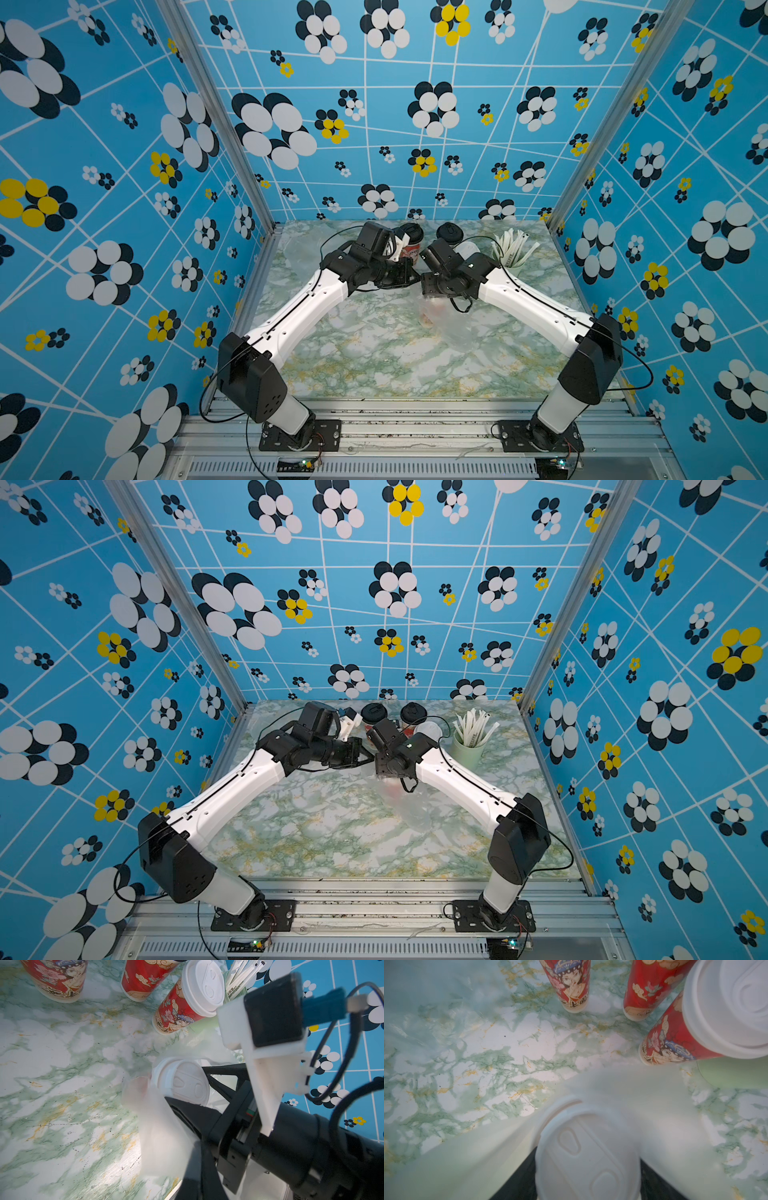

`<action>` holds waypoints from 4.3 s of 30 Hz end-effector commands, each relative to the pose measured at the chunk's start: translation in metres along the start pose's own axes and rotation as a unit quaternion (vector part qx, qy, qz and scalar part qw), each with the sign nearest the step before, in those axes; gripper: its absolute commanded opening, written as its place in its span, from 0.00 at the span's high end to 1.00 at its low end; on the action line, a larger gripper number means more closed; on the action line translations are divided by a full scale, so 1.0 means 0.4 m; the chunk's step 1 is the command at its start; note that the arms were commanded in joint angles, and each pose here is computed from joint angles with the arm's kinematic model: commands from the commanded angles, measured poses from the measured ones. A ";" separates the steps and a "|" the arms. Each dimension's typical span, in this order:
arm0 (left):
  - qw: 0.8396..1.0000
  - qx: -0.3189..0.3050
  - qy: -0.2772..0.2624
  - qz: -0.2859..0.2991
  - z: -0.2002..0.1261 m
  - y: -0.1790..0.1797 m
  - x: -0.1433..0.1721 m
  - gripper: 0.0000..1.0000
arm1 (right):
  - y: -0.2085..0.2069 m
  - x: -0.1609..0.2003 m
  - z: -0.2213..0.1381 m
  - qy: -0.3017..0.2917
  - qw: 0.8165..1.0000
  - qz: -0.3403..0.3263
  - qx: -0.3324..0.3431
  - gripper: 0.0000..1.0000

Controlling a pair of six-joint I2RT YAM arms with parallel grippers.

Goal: Pack milk tea into plastic carrier bags
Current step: Place the milk tea cup in the plastic carrier bag, then adjust the plastic carrier bag at the center of the board.

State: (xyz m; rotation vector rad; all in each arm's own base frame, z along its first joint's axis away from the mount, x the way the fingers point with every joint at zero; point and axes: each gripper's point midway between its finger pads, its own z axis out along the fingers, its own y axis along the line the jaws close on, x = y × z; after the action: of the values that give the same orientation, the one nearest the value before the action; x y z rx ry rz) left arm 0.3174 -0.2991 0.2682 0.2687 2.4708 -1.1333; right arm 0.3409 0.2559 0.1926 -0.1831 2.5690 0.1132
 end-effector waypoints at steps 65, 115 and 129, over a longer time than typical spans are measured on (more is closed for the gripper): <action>0.999 -0.005 0.032 0.022 0.029 0.024 0.027 0.94 | -0.089 -0.152 -0.105 0.023 0.994 0.077 -0.076 0.94; 0.997 -0.052 0.052 -0.028 0.055 -0.088 0.320 0.96 | -0.015 0.132 -0.263 0.090 0.985 -0.128 -0.068 0.24; 0.998 -0.054 0.026 -0.035 -0.008 -0.047 0.294 1.00 | -0.054 0.124 -0.202 0.099 0.987 -0.130 0.011 0.55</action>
State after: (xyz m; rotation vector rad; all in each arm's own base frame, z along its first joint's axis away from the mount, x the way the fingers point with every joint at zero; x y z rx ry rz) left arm 0.2040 -0.3183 0.2277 0.1835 2.6071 -1.0382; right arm 0.2628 0.2301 0.2270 -0.5636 2.7152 0.0185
